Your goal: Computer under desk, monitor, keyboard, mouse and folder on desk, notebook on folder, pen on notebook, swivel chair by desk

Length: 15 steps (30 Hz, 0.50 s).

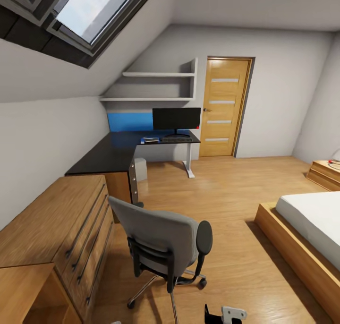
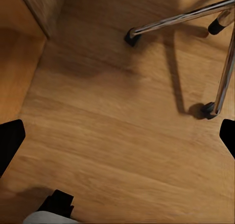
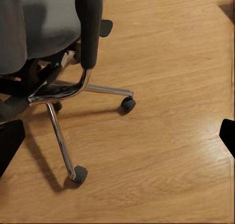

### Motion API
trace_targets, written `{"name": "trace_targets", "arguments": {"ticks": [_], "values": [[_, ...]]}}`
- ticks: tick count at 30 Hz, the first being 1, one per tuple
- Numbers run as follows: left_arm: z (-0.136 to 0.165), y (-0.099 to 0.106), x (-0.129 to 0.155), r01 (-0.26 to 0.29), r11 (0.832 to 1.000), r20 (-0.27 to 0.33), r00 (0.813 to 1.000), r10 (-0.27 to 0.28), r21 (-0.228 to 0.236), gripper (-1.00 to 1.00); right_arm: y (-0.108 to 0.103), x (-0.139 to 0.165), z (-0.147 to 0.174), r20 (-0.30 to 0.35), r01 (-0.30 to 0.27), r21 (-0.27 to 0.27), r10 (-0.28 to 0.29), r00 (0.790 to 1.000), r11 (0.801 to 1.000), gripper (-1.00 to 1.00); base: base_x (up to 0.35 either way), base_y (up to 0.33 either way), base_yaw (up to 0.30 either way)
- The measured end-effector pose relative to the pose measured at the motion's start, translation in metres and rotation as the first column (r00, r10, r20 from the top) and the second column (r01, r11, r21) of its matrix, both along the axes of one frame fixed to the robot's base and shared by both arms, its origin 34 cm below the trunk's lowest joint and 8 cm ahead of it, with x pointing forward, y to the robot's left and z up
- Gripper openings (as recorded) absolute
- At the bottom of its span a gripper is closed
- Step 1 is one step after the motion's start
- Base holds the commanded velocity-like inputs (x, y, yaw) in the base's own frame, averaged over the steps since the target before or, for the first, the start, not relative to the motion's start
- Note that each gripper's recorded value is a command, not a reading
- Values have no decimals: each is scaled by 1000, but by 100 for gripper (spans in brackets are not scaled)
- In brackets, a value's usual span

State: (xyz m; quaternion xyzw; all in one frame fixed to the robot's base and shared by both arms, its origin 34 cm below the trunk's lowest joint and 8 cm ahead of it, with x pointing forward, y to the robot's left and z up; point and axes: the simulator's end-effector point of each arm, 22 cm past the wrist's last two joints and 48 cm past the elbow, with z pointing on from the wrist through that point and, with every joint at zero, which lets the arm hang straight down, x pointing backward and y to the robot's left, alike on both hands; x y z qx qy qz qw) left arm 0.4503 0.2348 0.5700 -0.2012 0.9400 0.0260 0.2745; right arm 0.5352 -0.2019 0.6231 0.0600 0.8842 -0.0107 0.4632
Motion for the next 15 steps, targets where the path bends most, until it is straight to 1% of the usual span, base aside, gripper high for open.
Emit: {"name": "trace_targets", "arguments": {"ticks": [3,8,15], "values": [[-5,1,-1,0,1000,-3,1000,0,1,100,-1,-2,-6,-2,-4,-7,4,1000,1000,100,0,0,0],[-13,2,-1,-4,1000,-4,1000,4,3,100,1,-1,-13,3,-2,-3,2,1000,1000,100,0,0,0],[-27,2,-4,-6,1000,-13,1000,6,6,100,0,-4,-28,-7,1,-3,-1,1000,1000,100,0,0,0]]}}
